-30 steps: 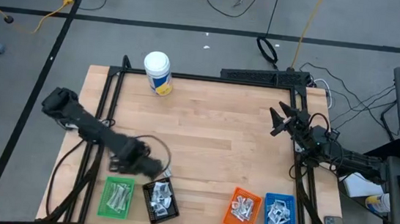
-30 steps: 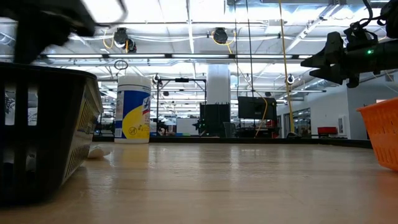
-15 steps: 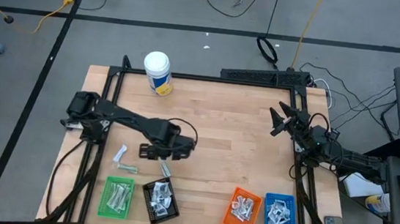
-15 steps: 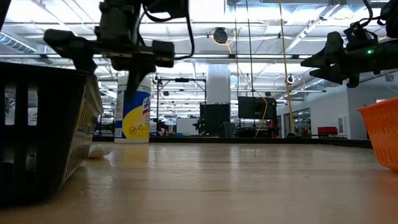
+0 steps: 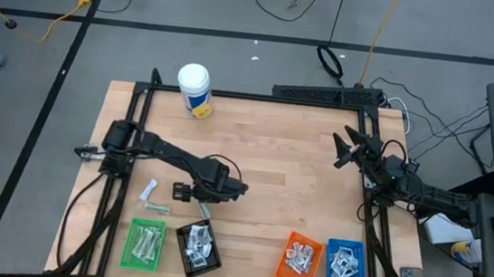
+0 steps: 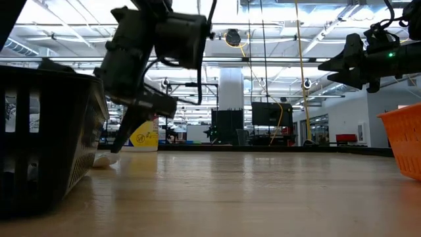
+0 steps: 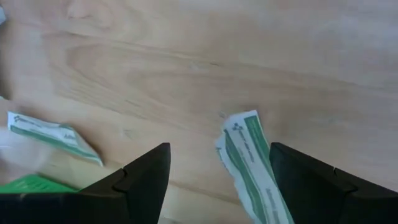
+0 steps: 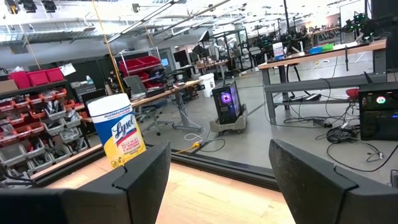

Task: Pick & Place First Aid Supplies
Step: Put the bandage into the green bin

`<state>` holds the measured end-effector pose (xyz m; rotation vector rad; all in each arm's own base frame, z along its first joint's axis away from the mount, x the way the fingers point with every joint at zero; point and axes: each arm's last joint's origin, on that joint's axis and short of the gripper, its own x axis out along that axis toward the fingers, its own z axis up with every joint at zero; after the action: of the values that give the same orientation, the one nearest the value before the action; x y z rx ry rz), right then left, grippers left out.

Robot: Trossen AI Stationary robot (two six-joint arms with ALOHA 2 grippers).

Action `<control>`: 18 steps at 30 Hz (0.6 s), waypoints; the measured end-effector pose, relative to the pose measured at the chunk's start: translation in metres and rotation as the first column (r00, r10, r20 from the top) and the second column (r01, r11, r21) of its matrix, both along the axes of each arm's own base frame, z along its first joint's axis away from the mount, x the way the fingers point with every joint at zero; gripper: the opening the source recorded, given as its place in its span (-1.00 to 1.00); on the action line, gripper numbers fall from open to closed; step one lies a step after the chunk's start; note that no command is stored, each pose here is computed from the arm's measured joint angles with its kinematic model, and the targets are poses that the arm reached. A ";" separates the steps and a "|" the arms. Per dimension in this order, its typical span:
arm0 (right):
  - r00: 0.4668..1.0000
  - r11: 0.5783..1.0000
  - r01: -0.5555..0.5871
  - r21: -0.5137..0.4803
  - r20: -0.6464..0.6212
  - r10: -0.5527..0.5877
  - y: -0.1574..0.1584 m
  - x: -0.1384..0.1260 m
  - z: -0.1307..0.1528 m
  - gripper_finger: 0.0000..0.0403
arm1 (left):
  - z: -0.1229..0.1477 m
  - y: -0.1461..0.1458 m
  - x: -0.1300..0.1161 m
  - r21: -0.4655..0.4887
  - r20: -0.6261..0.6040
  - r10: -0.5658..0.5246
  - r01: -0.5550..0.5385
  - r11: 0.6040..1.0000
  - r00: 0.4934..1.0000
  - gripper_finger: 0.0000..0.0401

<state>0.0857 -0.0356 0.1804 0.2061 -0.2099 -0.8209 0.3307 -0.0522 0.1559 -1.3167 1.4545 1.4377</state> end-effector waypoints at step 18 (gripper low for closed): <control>1.000 1.000 0.000 0.000 0.000 0.000 0.000 0.000 0.000 0.33 | -0.016 0.001 0.012 0.020 0.146 -0.071 0.069 0.997 0.987 -0.38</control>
<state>0.0857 -0.0356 0.1804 0.2061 -0.2100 -0.8210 0.3424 -0.0509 0.1403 -1.3202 1.3773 1.2770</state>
